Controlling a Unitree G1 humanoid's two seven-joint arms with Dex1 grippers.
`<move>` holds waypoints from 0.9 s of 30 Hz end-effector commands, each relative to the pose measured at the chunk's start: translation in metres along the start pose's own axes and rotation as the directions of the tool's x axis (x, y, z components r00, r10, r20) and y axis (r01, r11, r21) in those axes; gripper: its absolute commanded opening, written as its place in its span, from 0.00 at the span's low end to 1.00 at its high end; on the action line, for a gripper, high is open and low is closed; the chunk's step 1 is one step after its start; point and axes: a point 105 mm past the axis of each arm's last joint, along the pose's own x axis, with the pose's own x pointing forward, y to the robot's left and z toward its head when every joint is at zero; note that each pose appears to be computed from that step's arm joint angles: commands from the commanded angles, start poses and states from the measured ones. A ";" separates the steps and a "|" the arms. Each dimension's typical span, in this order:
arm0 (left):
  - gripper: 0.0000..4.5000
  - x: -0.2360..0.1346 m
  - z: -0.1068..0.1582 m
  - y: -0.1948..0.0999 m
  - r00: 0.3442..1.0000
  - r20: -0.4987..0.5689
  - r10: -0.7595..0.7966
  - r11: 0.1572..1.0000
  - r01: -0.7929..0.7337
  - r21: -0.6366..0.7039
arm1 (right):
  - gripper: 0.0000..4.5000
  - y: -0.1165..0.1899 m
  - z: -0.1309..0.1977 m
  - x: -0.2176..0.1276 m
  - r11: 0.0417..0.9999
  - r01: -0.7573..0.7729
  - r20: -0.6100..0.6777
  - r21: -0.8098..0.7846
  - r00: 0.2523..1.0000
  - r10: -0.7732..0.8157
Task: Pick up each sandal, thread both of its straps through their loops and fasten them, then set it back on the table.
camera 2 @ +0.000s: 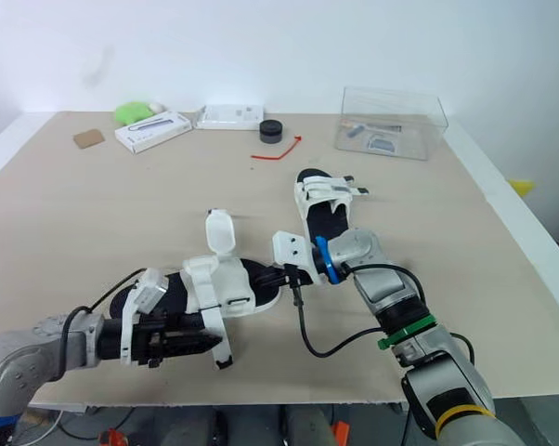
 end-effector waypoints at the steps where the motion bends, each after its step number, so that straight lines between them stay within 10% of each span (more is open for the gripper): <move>1: 0.62 0.000 0.013 0.007 0.999 0.033 0.009 0.999 -0.010 0.047 | 0.00 0.003 -0.010 -0.001 1.000 -0.014 -0.045 0.022 0.999 0.015; 19: 0.62 -0.007 0.016 0.008 0.996 -0.021 -0.090 0.995 0.091 0.039 | 0.00 -0.002 -0.011 0.000 1.000 0.020 -0.047 0.020 0.999 -0.019; 27: 0.01 -0.018 -0.006 -0.001 0.991 -0.075 -0.114 0.993 0.114 -0.007 | 0.00 0.002 -0.013 0.001 0.999 0.014 -0.046 0.030 0.999 -0.013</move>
